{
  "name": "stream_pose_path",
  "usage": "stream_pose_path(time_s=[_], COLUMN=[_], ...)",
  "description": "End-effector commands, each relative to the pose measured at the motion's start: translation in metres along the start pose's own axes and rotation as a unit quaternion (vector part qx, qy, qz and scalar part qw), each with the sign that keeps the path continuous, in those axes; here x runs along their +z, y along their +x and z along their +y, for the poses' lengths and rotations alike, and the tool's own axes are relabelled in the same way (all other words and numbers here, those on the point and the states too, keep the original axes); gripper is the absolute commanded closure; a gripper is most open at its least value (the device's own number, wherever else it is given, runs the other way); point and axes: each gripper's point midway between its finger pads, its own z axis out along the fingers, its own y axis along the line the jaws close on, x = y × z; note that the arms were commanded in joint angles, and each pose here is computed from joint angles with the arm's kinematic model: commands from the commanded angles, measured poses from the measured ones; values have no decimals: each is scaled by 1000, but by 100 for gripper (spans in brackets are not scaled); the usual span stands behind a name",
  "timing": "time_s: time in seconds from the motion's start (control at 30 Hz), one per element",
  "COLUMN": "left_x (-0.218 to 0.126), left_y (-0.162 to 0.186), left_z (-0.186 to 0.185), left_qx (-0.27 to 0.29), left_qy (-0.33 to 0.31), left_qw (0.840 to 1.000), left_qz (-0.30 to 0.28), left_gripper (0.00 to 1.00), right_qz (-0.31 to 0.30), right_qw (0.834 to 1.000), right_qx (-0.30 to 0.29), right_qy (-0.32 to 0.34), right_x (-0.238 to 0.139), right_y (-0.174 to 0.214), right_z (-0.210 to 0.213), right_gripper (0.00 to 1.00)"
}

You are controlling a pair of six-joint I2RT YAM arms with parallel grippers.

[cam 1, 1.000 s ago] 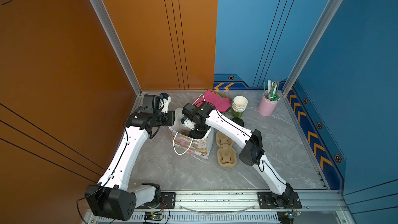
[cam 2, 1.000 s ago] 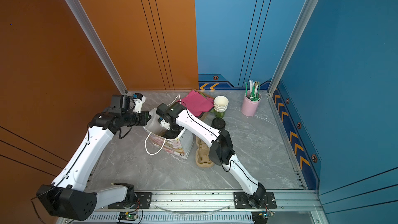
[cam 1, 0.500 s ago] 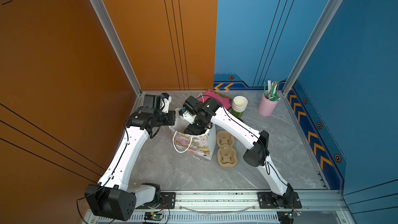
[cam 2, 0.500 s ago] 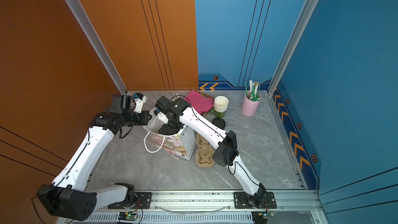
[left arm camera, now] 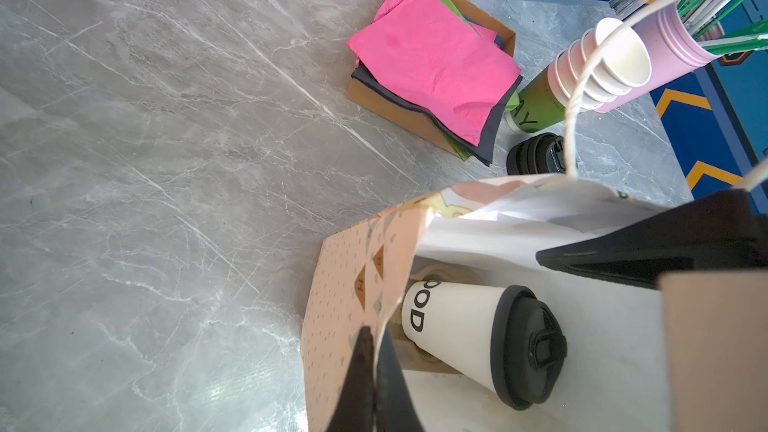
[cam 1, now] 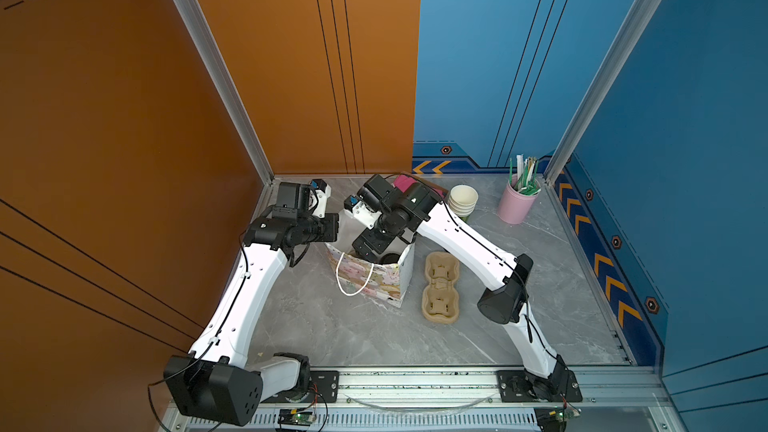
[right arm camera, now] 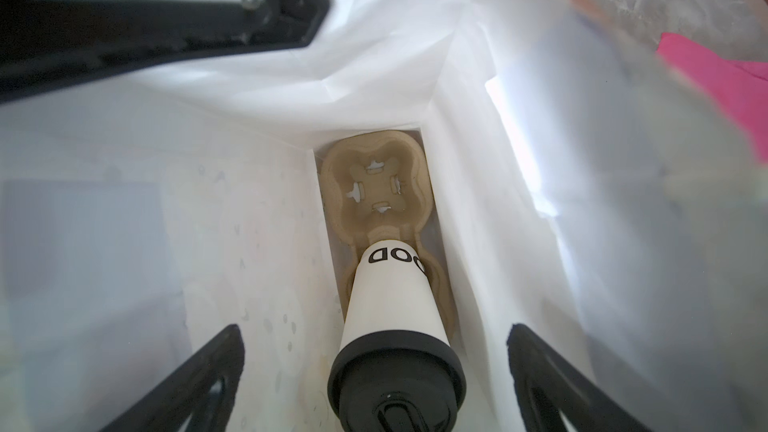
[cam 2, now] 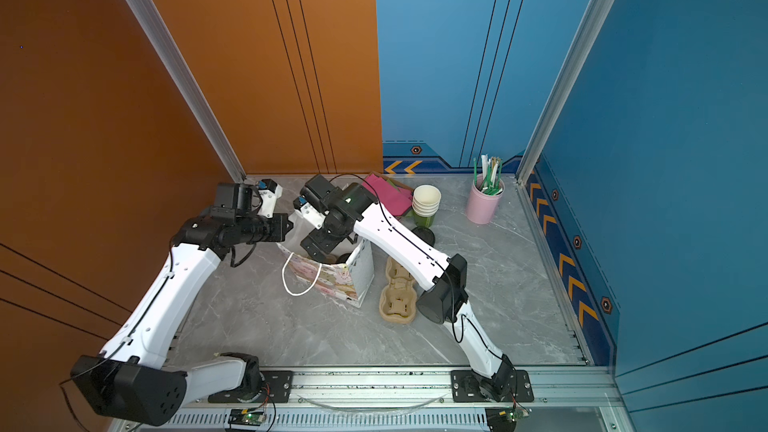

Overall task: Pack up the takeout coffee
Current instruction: 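Open the right gripper and lift it out of the bag, then move the right gripper back toward the pink straw cup while the left holds the bag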

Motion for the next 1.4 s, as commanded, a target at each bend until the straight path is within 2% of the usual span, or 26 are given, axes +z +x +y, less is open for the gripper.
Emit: stream_pose_path(time_s=[0.0,0.2,0.37,0.6,0.77,0.83,0.97,1.13,1.23,1.37], left_x=[-2,-2,-7,-19,-27,-29,-30,-30,-31,-35], left_y=[5,10,12,20,28,31,34,32,30,25], left_z=[0,5,10,26,37,40,41,38,37,34], left_qx=[7,1,-3,-11,-25,-29,-35,-34,-33,-31], left_qy=[-6,-16,-28,-68,-89,-92,-88,-78,-76,-70], left_qw=[1000,1000,1000,998,996,995,996,996,997,997], left_qz=[2,4,3,2,0,-1,-2,-3,-5,-13], left_gripper=[100,100,100,100,100,99,93,84,72,52], right_qz=[-59,-144,-220,-308,-317,-317,-318,-290,-280,-264], right_qw=[998,989,975,950,936,924,884,841,827,821], right_qx=[7,2,-4,11,69,118,216,316,340,345], right_qy=[-8,-7,-4,59,135,178,265,329,349,370], right_x=[-34,-91,-149,-209,-233,-245,-272,-276,-270,-251], right_y=[-21,-46,-59,-48,-11,11,63,124,137,140], right_z=[6,10,15,-12,-69,-107,-186,-267,-305,-352], right_gripper=[1,1,1,1,4,6,12,20,24,30])
